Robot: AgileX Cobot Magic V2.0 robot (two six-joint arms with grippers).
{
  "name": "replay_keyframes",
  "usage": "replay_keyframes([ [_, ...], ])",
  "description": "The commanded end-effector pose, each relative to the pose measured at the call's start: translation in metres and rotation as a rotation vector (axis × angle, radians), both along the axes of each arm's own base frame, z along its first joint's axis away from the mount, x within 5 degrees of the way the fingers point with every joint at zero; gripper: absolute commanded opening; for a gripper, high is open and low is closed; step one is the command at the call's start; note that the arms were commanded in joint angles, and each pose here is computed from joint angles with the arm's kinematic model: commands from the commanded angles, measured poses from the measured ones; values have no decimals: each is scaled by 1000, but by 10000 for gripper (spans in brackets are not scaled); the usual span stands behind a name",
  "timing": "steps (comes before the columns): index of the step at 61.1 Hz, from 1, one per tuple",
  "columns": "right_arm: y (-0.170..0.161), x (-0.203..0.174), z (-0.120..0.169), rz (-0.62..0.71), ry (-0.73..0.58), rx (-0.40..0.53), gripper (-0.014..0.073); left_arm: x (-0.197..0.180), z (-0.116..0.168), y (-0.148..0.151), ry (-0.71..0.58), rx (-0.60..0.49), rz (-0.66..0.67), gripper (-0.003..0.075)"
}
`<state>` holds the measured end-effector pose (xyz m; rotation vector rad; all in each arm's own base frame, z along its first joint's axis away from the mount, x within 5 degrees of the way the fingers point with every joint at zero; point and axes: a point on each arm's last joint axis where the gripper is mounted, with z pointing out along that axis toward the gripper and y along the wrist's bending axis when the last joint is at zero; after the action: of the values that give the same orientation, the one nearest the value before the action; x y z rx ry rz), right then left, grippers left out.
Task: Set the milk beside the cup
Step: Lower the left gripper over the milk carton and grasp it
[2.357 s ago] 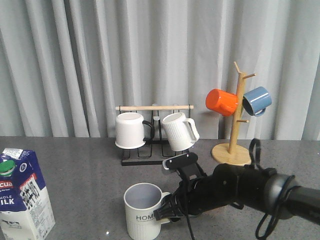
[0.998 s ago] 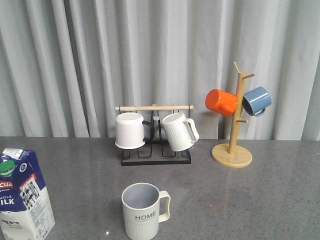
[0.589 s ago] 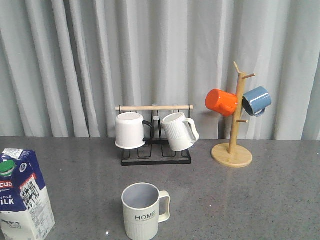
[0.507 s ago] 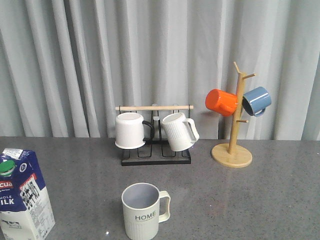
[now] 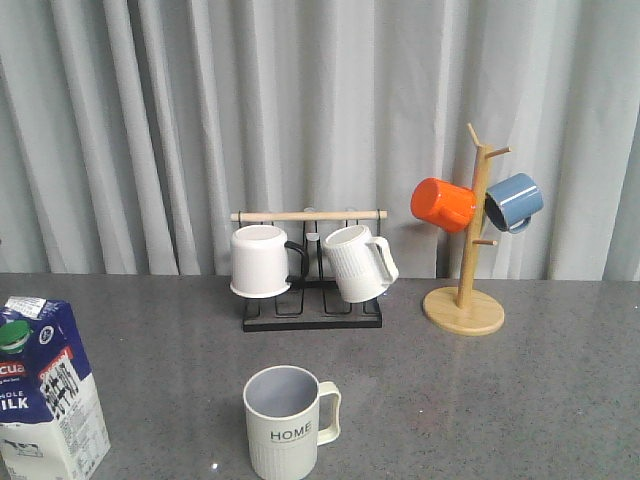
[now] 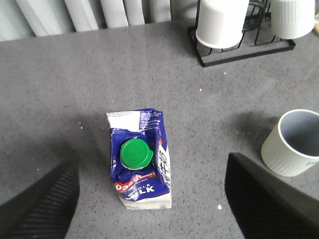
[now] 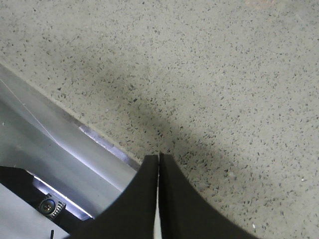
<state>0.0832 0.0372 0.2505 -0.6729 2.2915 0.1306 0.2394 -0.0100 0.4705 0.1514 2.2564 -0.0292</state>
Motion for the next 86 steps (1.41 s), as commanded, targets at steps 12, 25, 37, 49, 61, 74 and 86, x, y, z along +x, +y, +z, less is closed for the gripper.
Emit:
replay_keyframes([
  [12,1,5,12,-6,-78,27,-5,38,-1,6,97,49,63,583],
  [25,1,5,12,-7,-76,34,-5,55,-9,6,124,48,70,583],
  [37,1,5,12,-9,-74,35,-5,66,-20,6,164,50,68,583],
  [49,1,5,12,-9,-74,35,-5,78,-32,5,211,51,66,583],
  [61,1,5,12,-11,-73,37,-5,92,-47,5,263,53,65,583],
  [74,1,5,12,-20,-70,45,-5,109,-67,1,323,25,50,583],
  [86,1,5,12,-22,-70,47,-5,118,-80,1,359,20,46,575],
])
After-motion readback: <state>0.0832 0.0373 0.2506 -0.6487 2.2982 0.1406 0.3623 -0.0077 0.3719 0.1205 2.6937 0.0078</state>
